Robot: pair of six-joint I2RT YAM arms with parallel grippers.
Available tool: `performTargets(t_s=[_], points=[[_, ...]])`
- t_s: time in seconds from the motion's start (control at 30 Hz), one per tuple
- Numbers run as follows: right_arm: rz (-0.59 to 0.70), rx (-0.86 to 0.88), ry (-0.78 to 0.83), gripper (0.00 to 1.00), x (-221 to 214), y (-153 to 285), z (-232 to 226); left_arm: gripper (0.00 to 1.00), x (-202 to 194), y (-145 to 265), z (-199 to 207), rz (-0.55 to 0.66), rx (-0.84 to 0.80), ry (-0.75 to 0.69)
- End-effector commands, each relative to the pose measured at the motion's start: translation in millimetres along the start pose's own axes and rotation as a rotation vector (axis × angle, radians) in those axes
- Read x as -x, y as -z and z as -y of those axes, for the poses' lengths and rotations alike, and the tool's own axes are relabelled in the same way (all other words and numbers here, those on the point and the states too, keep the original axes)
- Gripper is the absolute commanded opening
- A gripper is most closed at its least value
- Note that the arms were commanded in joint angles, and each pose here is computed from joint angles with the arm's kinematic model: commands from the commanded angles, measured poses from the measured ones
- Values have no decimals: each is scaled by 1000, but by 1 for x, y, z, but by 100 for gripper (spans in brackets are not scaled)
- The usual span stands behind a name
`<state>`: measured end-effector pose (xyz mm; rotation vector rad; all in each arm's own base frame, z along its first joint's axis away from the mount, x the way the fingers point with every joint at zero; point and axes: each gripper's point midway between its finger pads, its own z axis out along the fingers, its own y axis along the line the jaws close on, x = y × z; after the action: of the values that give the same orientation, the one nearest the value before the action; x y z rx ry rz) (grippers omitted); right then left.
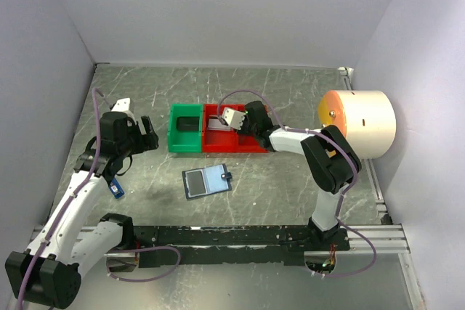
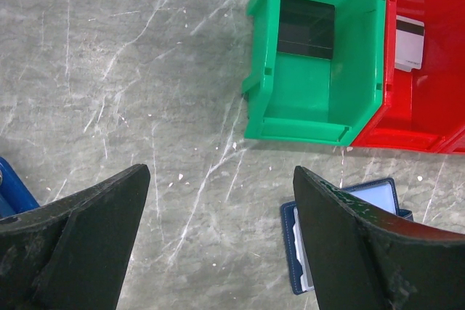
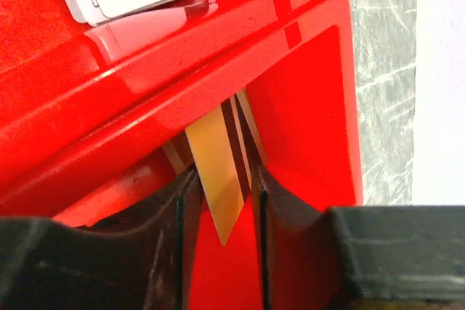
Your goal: Take the credit cards out of the card holder
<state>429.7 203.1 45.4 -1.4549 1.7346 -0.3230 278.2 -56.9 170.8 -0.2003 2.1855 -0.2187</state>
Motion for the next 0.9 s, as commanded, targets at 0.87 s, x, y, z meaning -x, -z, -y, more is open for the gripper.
performTargets(t_s=[0.87], points=[[484,331,-1306,44,131,148,1,83,-37,1,47,-164,-263,112]])
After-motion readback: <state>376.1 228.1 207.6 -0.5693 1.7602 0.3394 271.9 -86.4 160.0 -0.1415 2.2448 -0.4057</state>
